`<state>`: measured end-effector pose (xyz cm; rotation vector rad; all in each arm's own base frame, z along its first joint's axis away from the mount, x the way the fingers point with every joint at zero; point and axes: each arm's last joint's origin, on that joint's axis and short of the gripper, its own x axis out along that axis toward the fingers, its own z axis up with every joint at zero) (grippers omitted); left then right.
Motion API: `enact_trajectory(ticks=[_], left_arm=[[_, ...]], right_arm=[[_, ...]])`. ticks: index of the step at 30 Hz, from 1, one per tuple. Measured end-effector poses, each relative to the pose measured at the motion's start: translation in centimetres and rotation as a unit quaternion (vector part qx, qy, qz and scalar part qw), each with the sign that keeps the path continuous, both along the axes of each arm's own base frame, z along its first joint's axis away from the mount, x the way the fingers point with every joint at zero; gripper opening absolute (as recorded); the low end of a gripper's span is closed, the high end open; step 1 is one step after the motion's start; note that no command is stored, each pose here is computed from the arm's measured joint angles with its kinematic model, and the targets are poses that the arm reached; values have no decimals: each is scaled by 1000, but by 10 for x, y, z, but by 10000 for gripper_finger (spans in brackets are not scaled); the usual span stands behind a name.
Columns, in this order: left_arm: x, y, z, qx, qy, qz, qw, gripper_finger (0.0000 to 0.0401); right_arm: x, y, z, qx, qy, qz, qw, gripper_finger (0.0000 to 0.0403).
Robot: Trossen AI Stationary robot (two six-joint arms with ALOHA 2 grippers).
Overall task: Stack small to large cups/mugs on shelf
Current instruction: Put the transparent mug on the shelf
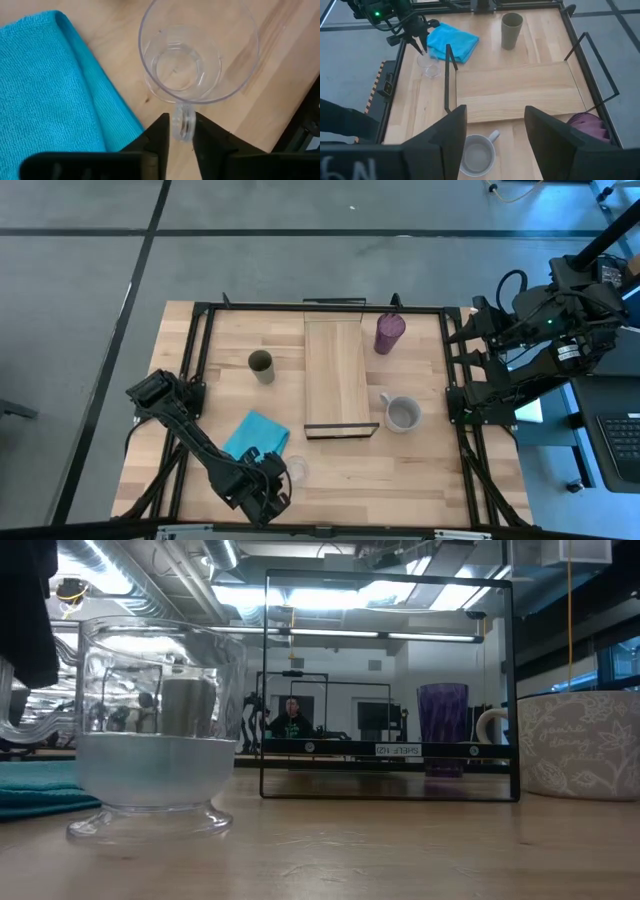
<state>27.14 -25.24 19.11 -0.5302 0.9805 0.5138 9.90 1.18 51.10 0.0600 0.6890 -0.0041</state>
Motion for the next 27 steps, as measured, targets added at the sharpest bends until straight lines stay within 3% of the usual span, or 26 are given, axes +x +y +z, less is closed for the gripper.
enact_trajectory(ticks=[6,15,21,27], left_arm=[[0,0,0,5,-4,-1,1000,18],[4,-5,15,4,-2,-35,999,16],[4,-5,54,36,37,-71,996,16],[6,11,126,86,50,-103,990,16]], right_arm=[[0,0,0,1,0,-1,1000,200],[0,0,0,1,0,-1,1000,200],[0,0,0,1,0,-1,1000,200],[0,-1,0,-6,-1,-9,1000,200]])
